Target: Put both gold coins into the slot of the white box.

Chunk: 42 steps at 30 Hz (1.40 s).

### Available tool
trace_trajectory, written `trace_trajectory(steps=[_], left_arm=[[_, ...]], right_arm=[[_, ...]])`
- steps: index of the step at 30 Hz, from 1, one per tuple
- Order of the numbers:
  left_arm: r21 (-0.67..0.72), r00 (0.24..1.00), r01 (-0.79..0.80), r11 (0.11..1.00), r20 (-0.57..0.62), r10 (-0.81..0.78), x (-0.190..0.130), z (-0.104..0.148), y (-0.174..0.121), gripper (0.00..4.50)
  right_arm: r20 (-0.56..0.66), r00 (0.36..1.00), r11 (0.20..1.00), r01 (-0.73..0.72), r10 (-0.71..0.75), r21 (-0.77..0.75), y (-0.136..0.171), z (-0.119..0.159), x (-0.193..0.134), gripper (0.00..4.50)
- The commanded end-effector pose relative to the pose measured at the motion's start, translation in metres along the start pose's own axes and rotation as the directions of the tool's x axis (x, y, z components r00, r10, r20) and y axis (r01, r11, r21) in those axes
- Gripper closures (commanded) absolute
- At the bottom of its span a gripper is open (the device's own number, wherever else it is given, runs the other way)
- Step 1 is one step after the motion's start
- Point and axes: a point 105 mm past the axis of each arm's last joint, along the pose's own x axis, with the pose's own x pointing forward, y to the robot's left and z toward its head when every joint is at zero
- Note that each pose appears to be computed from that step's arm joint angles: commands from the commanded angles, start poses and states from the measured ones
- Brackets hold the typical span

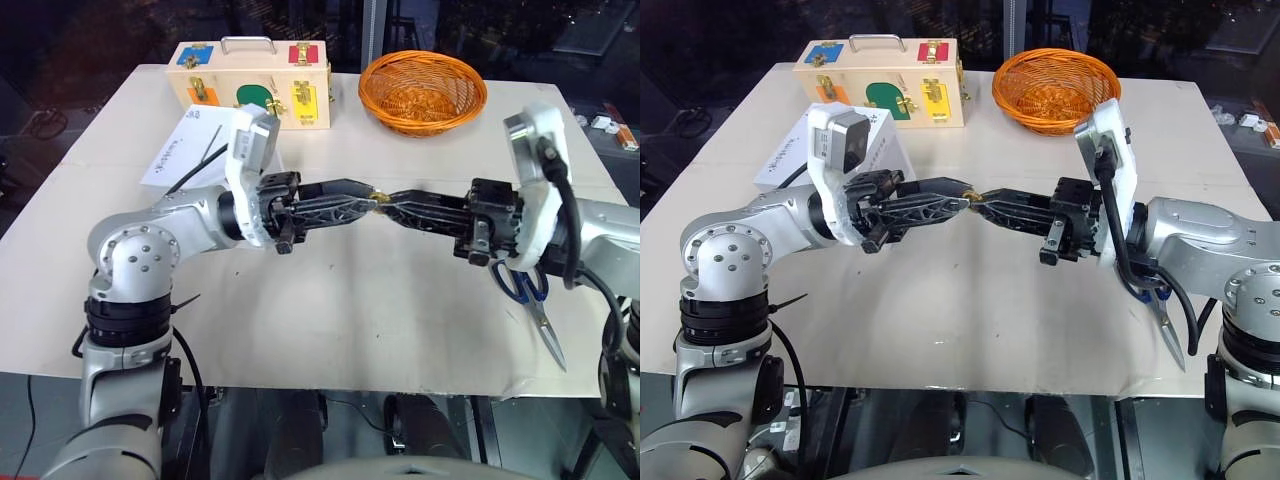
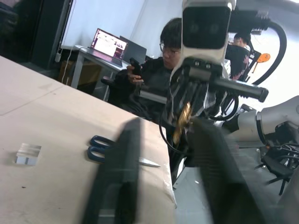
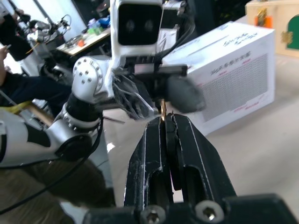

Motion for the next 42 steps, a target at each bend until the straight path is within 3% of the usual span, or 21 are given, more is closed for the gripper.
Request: trace_trajectory(steps=[1, 6, 11, 24, 25, 27, 30, 33, 37, 42], left_arm=[[0.04, 0.999, 0.029, 0.999, 0.016, -0.03, -0.002, 0.011, -0.009, 2.28], [0.026, 0.999, 0.038, 0.999, 0.013, -0.038, -0.011, 0.007, -0.011, 2.28], [0.028, 0.998, 0.062, 0.998, 0.0, -0.062, -0.013, 0.004, -0.015, 4.48], [-0.003, 0.994, 0.11, 0.994, -0.011, -0.11, -0.007, 0.004, -0.019, 4.48], [-0.004, 0.994, 0.111, 0.994, -0.017, -0.111, -0.007, 0.004, -0.019, 3.98], [-0.003, 0.994, 0.109, 0.994, -0.026, -0.109, -0.008, 0.003, -0.019, 3.85], [0.005, 0.995, 0.097, 0.995, -0.023, -0.097, -0.008, 0.003, -0.018, 2.82], [-0.007, 0.994, 0.102, 0.995, -0.025, -0.102, -0.009, 0.002, -0.018, 2.82], [0.001, 0.995, 0.1, 0.995, -0.025, -0.1, -0.009, 0.002, -0.017, 4.17], [0.012, 0.994, 0.102, 0.995, -0.026, -0.102, -0.007, 0.002, -0.017, 4.17]], right_arm=[[0.032, 0.999, 1.0, -0.008, 0.008, -0.019, 0.004, 0.008, -0.003, 4.5], [0.031, 0.999, 1.0, -0.009, 0.009, -0.017, 0.005, 0.008, -0.003, 4.5], [0.029, 0.999, 1.0, -0.026, 0.027, -0.016, 0.008, 0.008, -0.003, 4.5], [0.015, 0.998, 0.998, -0.057, 0.057, -0.014, 0.012, 0.007, -0.002, 4.5], [0.015, 0.998, 0.998, -0.055, 0.056, -0.016, 0.012, 0.007, -0.002, 4.5], [0.015, 0.998, 0.998, -0.053, 0.054, -0.018, 0.011, 0.007, -0.002, 4.5], [0.015, 0.999, 0.998, -0.051, 0.051, -0.02, 0.011, 0.007, -0.004, 4.5], [0.015, 0.999, 0.999, -0.05, 0.05, -0.022, 0.011, 0.007, -0.004, 4.5], [0.015, 0.998, 0.998, -0.054, 0.054, -0.023, 0.012, 0.007, -0.004, 4.5], [0.015, 0.998, 0.998, -0.062, 0.063, -0.024, 0.013, 0.007, -0.003, 4.5]])
